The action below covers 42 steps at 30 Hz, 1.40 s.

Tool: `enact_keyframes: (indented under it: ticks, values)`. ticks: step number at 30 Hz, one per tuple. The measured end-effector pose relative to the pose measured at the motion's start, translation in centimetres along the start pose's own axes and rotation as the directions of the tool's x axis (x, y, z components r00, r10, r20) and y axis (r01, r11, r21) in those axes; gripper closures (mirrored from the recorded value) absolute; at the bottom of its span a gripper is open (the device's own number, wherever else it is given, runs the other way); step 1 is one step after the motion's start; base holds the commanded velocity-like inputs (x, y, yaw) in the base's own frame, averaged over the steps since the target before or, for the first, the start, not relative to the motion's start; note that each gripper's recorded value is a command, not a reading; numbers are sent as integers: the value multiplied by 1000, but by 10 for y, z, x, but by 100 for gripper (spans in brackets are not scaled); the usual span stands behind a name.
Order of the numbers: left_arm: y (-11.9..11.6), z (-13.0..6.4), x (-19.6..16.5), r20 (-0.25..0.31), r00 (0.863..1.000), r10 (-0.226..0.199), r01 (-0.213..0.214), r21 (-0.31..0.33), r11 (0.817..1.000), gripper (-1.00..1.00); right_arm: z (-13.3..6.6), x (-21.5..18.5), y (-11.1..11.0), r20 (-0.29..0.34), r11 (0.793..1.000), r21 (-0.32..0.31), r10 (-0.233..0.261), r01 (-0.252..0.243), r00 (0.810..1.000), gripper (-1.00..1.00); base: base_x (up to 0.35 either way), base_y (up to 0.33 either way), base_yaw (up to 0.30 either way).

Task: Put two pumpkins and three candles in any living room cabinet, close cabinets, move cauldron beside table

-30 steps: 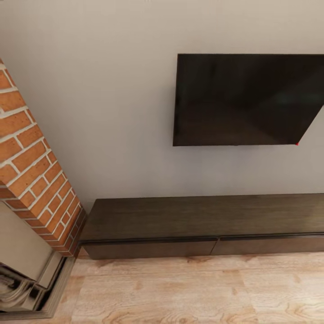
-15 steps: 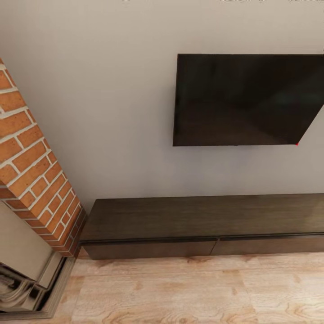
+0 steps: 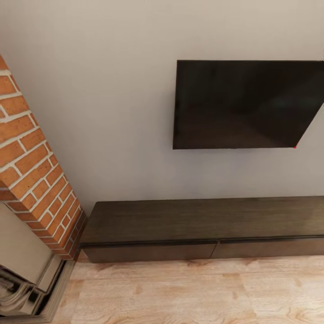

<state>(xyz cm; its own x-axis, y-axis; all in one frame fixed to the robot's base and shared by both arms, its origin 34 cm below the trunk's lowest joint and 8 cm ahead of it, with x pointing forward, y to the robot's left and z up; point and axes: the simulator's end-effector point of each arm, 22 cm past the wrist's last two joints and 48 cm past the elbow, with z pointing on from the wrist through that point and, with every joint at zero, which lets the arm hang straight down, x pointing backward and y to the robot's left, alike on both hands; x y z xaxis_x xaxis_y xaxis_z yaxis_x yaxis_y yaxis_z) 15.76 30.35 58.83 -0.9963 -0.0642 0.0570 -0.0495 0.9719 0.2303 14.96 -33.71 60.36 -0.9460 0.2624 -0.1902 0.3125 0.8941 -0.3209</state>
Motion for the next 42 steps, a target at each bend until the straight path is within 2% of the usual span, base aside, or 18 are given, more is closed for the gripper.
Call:
enact_keyframes:
  ticks: [7,39,42]
  values:
    - [1,-4,-3,11,1000,-2,2,1,1000,-100,-4,-7,-1,30,1000,-2,9,-9,1000,-100,0,0,0]
    - [3,-7,-24,64,998,-16,16,2,1000,-100,-4,-24,4,71,999,-13,34,-34,997,-100,0,0,0]
    - [0,-7,-27,72,997,-19,17,26,1000,-100,-4,-26,4,75,999,-15,36,-35,997,-100,0,0,0]
